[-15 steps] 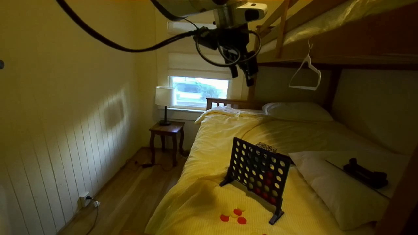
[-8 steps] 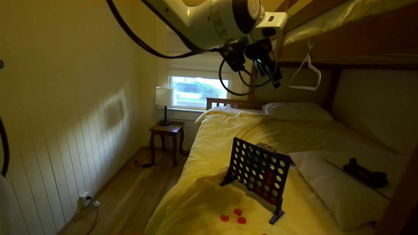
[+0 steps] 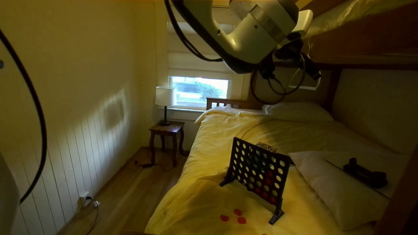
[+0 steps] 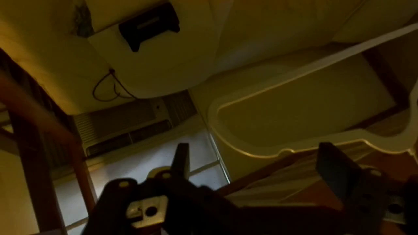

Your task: Pick up the hang wire and put it on the black object

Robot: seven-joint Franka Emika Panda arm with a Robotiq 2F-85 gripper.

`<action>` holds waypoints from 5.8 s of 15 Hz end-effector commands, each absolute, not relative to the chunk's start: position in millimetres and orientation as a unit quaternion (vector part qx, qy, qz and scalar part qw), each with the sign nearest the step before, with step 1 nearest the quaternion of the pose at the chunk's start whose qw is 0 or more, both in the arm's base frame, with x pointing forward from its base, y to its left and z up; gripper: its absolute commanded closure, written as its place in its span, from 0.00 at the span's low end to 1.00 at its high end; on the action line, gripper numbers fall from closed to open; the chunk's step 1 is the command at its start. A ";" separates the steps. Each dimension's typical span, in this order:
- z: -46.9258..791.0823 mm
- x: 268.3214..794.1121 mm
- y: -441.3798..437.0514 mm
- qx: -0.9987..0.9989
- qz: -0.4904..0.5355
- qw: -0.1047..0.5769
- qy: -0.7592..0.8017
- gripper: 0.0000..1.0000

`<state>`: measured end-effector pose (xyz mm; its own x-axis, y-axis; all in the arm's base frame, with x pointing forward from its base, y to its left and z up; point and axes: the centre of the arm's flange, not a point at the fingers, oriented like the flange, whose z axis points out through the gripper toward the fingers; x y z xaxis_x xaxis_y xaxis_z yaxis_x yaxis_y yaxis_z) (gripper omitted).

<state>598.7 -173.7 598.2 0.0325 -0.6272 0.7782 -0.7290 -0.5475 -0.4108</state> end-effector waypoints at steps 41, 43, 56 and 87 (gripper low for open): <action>537.9 667.0 -169.8 0.632 0.554 0.198 -0.504 0.99; 537.7 667.2 -170.3 0.632 0.554 0.199 -0.504 0.95; 549.6 660.5 -159.7 0.601 0.591 0.166 -0.512 0.95; 509.1 568.9 -79.6 0.664 0.561 0.105 -0.484 0.95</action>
<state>590.0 -91.6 510.6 -0.0991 -0.5187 0.8492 -0.7785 -0.4911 -0.3909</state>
